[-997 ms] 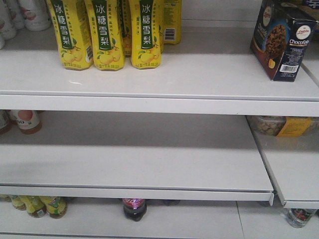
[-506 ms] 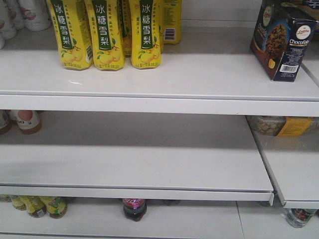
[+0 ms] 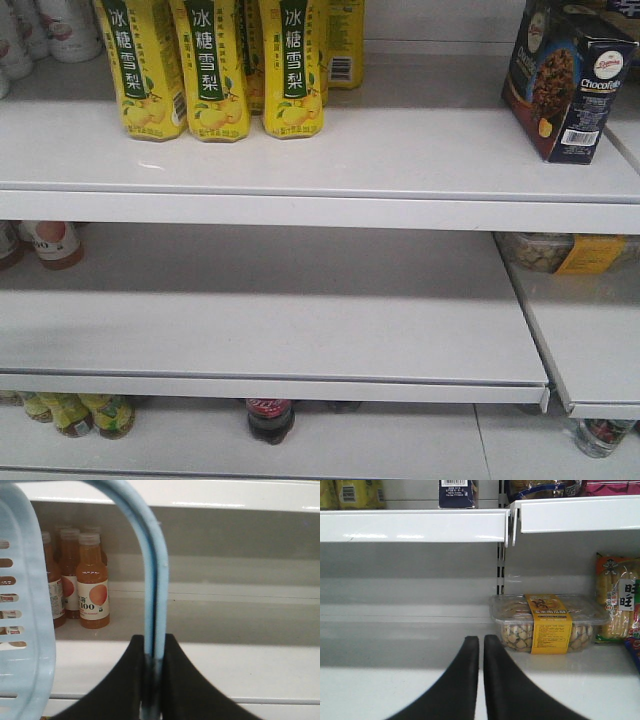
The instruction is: Left arm holds basket, right arm returns cookies
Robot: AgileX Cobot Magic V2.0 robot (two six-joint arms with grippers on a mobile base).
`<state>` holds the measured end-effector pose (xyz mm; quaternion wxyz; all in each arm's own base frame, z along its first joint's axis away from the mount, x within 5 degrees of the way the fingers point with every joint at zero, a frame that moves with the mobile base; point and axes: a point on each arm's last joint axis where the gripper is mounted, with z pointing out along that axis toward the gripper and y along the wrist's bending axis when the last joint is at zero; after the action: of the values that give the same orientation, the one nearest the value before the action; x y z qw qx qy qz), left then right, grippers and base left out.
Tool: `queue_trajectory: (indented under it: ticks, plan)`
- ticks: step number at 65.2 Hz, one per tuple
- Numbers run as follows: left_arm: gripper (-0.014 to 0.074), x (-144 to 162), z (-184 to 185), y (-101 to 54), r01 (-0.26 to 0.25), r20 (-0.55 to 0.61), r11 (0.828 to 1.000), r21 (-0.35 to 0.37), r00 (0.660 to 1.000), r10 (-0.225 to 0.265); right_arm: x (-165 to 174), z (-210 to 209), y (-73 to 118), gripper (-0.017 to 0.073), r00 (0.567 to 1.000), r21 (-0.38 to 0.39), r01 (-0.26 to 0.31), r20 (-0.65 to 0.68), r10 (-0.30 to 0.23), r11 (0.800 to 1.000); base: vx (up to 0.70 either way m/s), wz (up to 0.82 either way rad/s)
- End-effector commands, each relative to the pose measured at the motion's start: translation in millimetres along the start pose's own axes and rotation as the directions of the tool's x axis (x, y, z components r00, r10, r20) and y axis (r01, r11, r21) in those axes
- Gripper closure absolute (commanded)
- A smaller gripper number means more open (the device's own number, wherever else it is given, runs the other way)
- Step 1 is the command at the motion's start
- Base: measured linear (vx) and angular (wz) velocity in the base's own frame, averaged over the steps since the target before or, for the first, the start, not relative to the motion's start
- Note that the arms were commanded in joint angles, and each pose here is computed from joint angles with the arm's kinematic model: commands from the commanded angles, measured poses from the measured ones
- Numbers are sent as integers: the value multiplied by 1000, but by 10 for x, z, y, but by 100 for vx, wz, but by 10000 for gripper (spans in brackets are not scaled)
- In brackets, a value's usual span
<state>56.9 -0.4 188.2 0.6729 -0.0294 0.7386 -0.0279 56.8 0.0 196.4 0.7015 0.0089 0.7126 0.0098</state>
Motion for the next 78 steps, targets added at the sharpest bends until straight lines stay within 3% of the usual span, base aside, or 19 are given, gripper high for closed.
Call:
queue_trajectory:
  ticks: [1, 78]
  plan:
    - [596, -207, -44, -14, -37, 156, 999, 6, 987, 36, -11, -4, -1, 570, 998, 1, 1, 65, -1, 1000, 0, 0]
    - [596, -207, -44, -14, -37, 156, 999, 6, 987, 36, -11, -4, -1, 570, 998, 1, 0, 65, -1, 1000, 0, 0]
